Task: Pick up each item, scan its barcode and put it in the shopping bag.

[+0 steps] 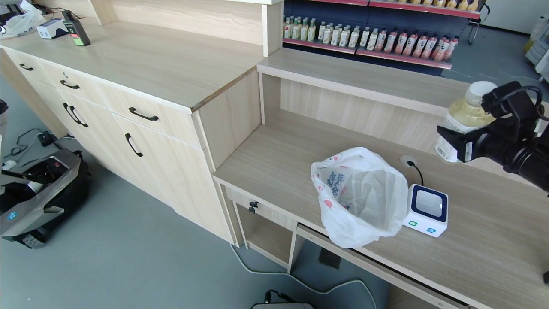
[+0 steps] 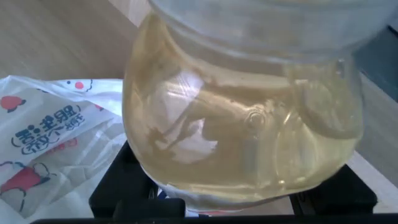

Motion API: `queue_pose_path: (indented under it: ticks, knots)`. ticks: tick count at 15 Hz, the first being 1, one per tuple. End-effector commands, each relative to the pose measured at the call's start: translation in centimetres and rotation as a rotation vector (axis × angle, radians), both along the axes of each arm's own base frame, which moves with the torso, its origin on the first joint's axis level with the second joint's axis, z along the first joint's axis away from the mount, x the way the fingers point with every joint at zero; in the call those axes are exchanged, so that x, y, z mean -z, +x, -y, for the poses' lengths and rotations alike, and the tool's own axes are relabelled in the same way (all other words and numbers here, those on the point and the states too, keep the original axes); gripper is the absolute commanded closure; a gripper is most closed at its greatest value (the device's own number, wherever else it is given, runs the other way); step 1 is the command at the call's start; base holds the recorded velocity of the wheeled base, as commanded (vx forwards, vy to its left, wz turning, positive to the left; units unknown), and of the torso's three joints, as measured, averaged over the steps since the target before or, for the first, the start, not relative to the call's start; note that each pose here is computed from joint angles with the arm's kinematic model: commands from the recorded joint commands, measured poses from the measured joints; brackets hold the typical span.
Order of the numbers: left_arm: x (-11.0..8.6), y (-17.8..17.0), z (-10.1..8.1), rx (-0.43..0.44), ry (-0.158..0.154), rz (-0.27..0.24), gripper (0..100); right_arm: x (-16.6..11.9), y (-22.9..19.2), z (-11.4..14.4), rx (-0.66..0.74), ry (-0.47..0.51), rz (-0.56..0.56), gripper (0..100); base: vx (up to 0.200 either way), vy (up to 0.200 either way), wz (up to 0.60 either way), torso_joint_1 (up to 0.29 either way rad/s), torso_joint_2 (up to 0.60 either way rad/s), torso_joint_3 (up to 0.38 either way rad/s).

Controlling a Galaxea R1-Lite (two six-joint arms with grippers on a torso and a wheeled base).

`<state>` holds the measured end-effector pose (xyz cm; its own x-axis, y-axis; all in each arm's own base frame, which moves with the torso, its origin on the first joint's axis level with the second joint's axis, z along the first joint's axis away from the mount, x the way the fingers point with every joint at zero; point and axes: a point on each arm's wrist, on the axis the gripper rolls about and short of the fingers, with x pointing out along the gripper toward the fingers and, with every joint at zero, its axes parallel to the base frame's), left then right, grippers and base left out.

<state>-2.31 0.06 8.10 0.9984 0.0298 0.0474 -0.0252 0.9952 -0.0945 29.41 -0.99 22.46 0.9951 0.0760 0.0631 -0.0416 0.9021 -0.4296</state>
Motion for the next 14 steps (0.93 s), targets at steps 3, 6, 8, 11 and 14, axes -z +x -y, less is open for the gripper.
queue_pose_path:
  ticks: [3, 6, 8, 11, 14]
  knots:
    - [0.0, 0.0, 0.0, -0.002, 0.000, 0.000, 0, 6.9, 6.5, -3.4, -0.104, 0.148, -0.155, 100, 0.000, 0.000, 0.00, 0.000, 0.00, 0.000]
    - [0.0, 0.0, 0.0, -0.001, 0.000, 0.000, 0, 9.3, 7.8, -4.6, -0.132, 0.185, -0.190, 100, 0.000, 0.000, 0.00, 0.000, 0.00, 0.000]
    - [0.0, 0.0, 0.0, -0.001, 0.000, 0.000, 0, 11.5, 9.3, -6.0, -0.163, 0.194, -0.197, 100, 0.000, 0.000, 0.00, 0.000, 0.00, 0.000]
    - [0.0, 0.0, 0.0, -0.001, 0.000, 0.000, 0, 13.4, 10.9, -6.7, -0.177, 0.194, -0.186, 100, 0.000, 0.000, 0.00, 0.000, 0.00, 0.000]
    - [0.0, 0.0, 0.0, -0.001, 0.000, 0.000, 0, 14.4, 11.8, -7.2, -0.191, 0.197, -0.155, 100, 0.000, 0.000, 0.00, 0.000, 0.00, 0.000]
